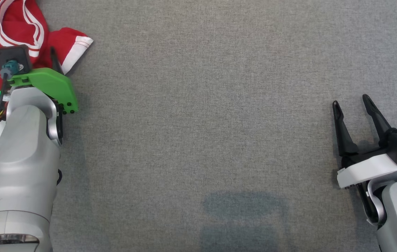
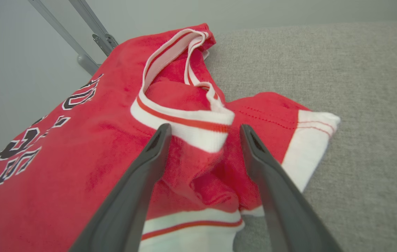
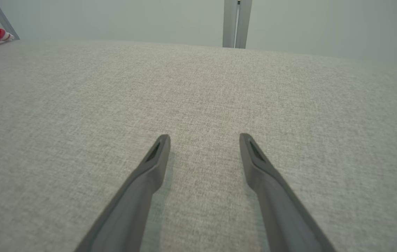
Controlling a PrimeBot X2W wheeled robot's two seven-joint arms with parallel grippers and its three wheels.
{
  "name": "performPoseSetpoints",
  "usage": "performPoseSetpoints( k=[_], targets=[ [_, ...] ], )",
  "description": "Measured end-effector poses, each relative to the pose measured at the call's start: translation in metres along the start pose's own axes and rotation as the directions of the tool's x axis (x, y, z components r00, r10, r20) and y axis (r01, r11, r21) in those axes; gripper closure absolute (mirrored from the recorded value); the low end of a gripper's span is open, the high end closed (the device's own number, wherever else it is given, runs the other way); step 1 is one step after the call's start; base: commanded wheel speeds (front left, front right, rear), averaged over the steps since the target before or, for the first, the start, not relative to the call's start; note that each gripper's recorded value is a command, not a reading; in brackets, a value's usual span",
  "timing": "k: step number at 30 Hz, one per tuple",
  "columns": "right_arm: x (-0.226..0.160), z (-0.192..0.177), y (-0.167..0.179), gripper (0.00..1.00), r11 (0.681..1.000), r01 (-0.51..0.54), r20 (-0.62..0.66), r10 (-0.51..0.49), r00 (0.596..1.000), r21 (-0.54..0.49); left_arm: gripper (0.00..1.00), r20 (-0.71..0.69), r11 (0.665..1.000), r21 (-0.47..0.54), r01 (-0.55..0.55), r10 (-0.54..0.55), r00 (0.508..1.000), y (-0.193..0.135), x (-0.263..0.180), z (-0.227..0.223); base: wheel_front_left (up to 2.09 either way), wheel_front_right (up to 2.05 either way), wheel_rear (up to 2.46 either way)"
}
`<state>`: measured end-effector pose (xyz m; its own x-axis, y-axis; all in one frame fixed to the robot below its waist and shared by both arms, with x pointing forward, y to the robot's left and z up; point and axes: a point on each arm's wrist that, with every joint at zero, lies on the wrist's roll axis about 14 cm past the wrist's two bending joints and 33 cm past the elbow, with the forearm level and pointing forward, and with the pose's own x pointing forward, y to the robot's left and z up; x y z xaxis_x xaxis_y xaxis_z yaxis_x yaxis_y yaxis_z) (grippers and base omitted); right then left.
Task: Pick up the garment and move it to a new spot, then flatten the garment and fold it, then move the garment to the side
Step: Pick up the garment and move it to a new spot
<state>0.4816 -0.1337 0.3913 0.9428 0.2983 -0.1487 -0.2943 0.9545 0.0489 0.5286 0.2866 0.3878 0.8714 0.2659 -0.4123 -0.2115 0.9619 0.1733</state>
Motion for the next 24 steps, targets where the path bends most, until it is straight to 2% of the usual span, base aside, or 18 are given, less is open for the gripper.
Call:
performPoseSetpoints(
  k=[7,8,9,10,17,24],
  targets=[
    [-0.003,0.001,-0.002,0.0,1.0,0.01,-0.001,-0.01,1.0,0.003,0.0,-0.001,0.999,-0.006,-0.035,0.035,0.999,0.013,0.0,0.0,0.0,0.0,0.0],
    [-0.003,0.0,-0.001,0.0,1.0,0.011,-0.002,-0.011,1.0,0.004,0.27,-0.005,0.999,-0.005,-0.04,0.039,0.999,0.015,0.0,-0.001,0.0,0.0,0.0],
    [-0.003,0.001,-0.001,0.0,1.0,0.011,-0.002,-0.011,1.0,0.005,0.76,-0.014,0.999,-0.006,-0.042,0.042,0.999,0.017,0.0,-0.002,0.0,0.0,0.0],
    [-0.004,0.001,-0.001,0.0,1.0,0.011,-0.001,-0.011,1.0,0.006,1.0,-0.021,0.999,-0.006,-0.041,0.04,0.999,0.017,-0.001,-0.004,0.0,0.0,0.0],
    [-0.009,0.008,0.003,0.0,1.0,0.017,0.011,-0.017,1.0,0.015,1.0,0.056,0.998,-0.045,-0.047,0.049,0.997,0.023,-0.007,0.018,0.0,0.0,0.0],
    [-0.031,0.015,0.007,0.0,0.998,0.044,0.011,-0.044,0.999,0.036,1.0,0.252,0.998,-0.067,-0.019,0.035,0.967,0.034,-0.026,0.087,0.0,0.0,0.0]
  ],
)
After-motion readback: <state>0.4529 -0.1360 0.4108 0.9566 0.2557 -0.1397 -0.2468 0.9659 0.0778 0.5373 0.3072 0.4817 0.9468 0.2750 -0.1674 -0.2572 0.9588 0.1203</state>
